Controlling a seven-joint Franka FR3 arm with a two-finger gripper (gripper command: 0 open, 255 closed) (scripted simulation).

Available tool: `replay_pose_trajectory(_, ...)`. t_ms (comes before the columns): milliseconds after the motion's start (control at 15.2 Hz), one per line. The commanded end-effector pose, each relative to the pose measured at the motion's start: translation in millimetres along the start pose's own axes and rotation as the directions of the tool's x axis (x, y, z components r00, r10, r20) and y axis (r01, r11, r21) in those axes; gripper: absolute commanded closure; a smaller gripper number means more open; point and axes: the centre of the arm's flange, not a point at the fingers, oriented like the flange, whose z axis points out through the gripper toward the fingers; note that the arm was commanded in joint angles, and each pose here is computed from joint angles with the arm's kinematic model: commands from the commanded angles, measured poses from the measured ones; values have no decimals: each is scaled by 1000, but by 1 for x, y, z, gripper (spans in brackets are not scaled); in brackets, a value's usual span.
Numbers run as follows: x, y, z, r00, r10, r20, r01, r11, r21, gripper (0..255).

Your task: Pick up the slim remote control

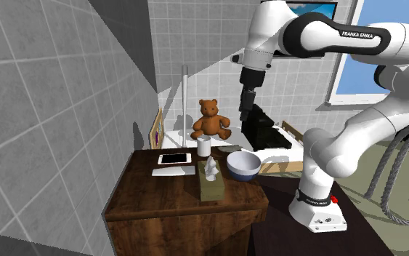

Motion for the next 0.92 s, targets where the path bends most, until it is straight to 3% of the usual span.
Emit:
replay_pose_trajectory(0, 0, 0, 0, 1000, 0, 0, 0, 1000, 0, 0)
replay_pose_trajectory(858, 111, 44, 131, 994, -90, 62, 91, 996, 1, 0)
